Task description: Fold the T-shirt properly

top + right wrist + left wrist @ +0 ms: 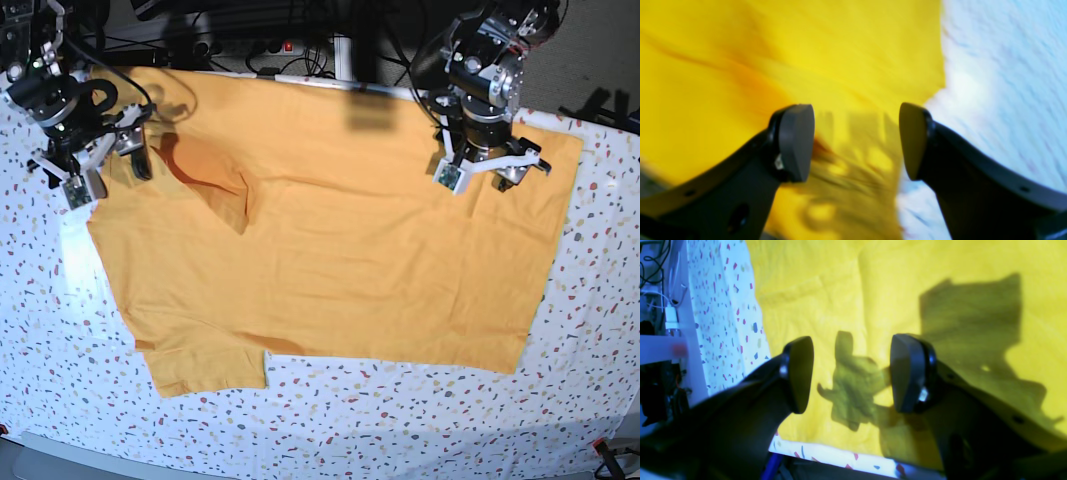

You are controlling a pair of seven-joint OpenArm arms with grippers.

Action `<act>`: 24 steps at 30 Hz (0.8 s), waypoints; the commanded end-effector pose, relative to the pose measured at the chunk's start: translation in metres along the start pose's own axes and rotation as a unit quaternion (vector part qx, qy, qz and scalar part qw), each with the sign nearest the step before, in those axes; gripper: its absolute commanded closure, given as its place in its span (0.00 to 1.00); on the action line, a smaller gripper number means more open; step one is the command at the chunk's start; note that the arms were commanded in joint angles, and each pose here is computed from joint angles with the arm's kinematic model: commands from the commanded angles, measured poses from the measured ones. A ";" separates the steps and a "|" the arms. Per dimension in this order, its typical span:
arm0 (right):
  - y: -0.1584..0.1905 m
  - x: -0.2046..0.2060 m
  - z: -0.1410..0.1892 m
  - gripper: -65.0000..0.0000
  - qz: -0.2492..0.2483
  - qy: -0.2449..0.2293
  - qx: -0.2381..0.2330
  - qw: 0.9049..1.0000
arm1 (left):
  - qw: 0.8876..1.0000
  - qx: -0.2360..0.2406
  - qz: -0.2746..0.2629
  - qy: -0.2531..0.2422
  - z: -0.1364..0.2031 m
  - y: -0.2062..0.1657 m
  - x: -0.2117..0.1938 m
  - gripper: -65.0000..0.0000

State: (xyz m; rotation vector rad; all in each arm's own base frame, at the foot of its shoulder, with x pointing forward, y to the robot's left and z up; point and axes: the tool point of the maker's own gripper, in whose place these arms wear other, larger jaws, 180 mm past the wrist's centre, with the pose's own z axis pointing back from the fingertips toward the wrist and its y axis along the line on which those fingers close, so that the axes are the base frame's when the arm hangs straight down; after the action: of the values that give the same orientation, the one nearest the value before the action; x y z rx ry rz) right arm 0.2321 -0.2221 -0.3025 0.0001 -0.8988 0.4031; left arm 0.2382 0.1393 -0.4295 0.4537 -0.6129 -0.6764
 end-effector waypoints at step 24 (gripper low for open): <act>0.020 -0.121 -0.025 0.41 -0.064 0.135 0.070 0.986 | 0.999 0.011 0.041 -0.024 0.008 0.007 0.010 0.45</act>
State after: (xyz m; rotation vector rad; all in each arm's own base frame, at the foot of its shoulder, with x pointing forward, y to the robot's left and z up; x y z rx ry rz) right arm 0.1793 -0.2350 -0.4143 0.1467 -0.6119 0.3189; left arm 0.2408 0.1361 -0.4185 0.4369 -0.6716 -0.6070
